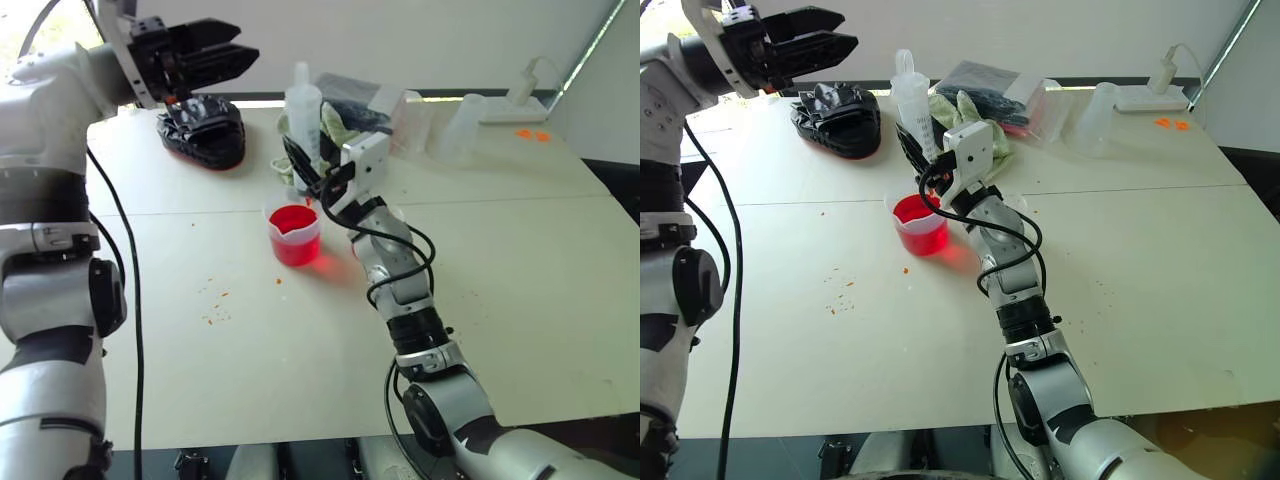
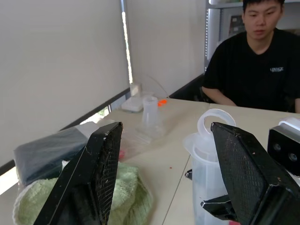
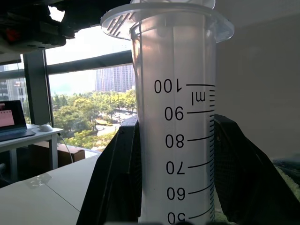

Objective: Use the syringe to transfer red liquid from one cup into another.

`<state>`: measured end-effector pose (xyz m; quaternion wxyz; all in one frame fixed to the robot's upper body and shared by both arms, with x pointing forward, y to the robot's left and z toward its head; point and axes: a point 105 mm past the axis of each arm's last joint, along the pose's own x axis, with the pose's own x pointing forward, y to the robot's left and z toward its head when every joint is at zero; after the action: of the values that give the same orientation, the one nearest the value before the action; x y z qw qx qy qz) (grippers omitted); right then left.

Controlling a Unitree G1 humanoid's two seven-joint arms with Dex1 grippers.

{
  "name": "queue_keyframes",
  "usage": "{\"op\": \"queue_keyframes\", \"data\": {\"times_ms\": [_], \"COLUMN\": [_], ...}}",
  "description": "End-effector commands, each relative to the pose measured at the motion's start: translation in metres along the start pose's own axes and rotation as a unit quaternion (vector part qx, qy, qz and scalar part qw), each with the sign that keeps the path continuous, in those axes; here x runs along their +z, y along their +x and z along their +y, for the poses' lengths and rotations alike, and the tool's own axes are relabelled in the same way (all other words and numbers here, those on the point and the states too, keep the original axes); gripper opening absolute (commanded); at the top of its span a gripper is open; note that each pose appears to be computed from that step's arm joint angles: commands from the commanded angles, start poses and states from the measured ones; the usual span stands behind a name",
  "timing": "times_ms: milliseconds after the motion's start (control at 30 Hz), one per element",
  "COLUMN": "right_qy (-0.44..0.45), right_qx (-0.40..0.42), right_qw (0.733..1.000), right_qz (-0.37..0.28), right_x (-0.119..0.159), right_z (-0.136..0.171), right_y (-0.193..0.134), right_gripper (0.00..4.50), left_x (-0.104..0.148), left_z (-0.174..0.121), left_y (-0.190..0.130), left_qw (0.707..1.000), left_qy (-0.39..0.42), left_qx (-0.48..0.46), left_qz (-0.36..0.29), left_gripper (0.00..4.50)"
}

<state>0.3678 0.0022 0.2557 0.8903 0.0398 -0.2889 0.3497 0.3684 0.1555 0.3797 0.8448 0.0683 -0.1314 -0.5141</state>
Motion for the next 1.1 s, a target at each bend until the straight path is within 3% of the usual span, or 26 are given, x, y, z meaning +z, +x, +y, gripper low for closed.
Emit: {"op": "queue_keyframes", "data": {"times_ms": [33,567,1100], "right_qy": [-0.007,0.023,0.033], "right_qx": [0.008,0.037,0.021], "right_qw": [0.999,0.999,0.999], "right_qz": [-0.032,-0.019,0.006], "right_x": [0.012,-0.006,-0.030], "right_z": [0.007,0.031,0.024], "right_y": [0.003,-0.001,-0.001], "right_gripper": [1.38,1.38,1.38], "left_x": [0.016,0.007,0.000], "left_z": [-0.003,-0.008,-0.014], "left_y": [0.001,0.004,0.001], "left_qw": [1.000,1.000,0.999], "left_qy": [0.027,0.024,0.025], "left_qx": [-0.004,-0.017,-0.025], "left_qz": [-0.013,0.005,0.018], "left_gripper": [3.16,3.16,3.16]}}
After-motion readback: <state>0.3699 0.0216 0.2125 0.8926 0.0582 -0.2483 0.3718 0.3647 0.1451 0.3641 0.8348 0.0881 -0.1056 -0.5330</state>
